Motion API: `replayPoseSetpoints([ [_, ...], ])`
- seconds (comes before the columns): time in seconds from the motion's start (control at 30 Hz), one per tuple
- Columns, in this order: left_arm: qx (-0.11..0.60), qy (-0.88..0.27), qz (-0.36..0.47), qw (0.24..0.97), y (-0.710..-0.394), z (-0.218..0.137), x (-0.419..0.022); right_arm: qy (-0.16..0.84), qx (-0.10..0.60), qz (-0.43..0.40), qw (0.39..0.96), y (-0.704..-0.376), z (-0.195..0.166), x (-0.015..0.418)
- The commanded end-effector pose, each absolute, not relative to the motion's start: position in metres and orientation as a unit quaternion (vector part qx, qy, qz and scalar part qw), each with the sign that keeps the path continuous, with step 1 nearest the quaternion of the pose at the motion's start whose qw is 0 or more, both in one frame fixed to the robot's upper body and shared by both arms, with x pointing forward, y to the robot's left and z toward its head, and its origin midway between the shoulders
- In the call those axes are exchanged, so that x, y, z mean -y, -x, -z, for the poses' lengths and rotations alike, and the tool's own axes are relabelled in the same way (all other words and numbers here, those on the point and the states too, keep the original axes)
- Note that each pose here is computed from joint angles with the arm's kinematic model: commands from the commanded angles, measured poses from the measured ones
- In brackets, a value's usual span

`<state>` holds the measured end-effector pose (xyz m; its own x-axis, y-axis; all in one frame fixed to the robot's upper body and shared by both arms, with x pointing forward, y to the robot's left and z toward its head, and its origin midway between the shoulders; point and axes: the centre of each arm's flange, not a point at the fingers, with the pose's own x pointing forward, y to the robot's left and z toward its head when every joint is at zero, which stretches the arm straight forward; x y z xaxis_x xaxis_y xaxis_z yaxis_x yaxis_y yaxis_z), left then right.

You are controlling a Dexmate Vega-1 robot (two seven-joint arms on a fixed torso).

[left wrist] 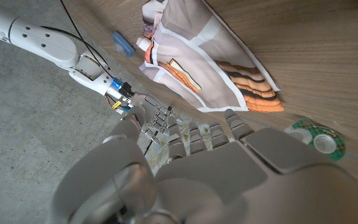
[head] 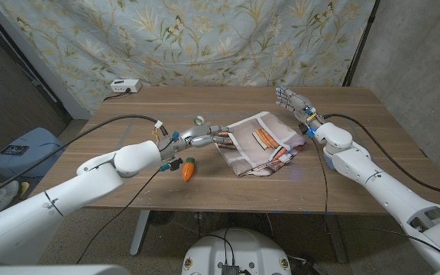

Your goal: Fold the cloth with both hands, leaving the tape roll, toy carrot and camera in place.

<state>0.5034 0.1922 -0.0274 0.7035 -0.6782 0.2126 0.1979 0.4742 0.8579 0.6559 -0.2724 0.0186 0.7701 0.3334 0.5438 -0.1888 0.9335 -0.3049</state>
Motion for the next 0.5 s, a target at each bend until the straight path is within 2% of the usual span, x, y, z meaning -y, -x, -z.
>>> replayPoseSetpoints([
  [0.03, 0.305, -0.505, 0.231, 0.773, -0.492, 0.038, -0.184, 0.131, 0.307, -0.139, 0.933, -0.655, -0.020, 0.277],
  [0.5, 0.301, -0.551, 0.225, 0.746, -0.487, 0.048, -0.172, 0.138, 0.311, -0.141, 0.929, -0.654, -0.023, 0.280],
])
